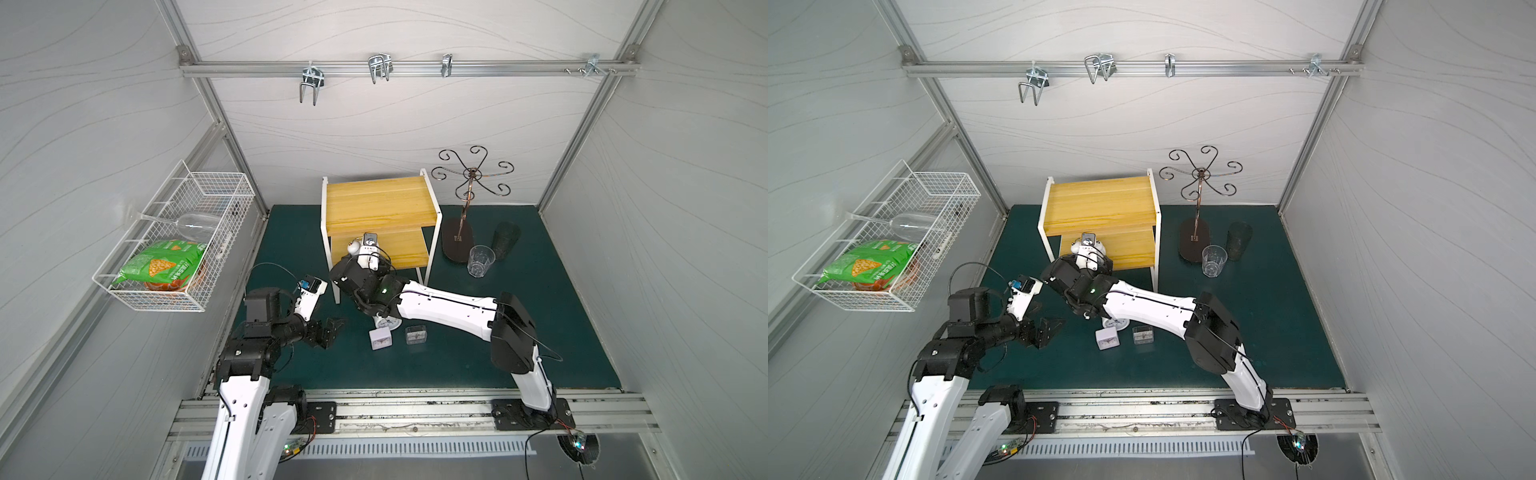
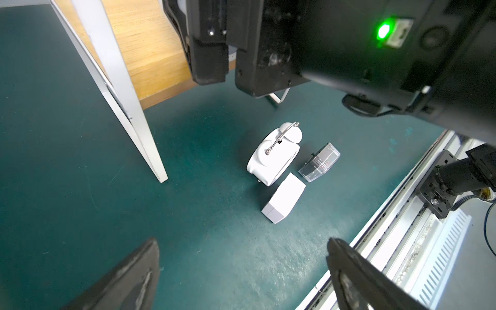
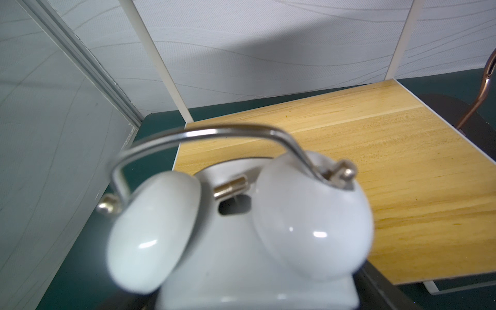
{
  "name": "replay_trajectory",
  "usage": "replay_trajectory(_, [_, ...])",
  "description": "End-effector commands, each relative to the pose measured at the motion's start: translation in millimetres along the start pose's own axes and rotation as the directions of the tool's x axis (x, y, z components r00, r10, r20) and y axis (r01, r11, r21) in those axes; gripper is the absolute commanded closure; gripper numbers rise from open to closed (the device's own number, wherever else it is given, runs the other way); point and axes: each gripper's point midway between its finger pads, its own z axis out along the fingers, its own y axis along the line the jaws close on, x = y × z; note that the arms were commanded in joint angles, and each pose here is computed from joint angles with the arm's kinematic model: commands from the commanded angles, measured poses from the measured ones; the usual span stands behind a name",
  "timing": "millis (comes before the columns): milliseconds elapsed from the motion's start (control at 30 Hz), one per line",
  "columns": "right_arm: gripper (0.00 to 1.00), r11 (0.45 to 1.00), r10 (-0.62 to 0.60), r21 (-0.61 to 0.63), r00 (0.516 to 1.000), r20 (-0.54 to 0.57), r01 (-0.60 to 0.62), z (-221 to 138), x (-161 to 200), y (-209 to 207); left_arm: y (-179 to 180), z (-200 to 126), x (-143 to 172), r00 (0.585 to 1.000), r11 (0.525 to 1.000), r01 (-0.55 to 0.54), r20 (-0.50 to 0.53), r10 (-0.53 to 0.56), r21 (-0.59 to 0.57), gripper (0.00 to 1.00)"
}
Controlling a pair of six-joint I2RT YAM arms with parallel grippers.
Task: Place the alarm clocks on the shelf by style
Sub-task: Place the alarm on the shelf.
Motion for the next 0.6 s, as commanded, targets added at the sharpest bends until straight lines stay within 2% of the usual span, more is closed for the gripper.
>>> replay_trajectory(0, [0.37,0.999,0.012,0.04,1.0,0.01,-0.012,11.2,-2.0,-13.7,-0.3,-2.5,-7.8,0.999,1.0,-0.026,0.034,0.026,-0.003,0.0])
replay_trajectory(567, [0.29,0.999,0.036,0.02,0.999,0.026,-0.037,9.0,1.7,-16.6,-0.6,-2.0,-6.2,0.999,1.0,-0.027,0.032,0.027,-0.001,0.01])
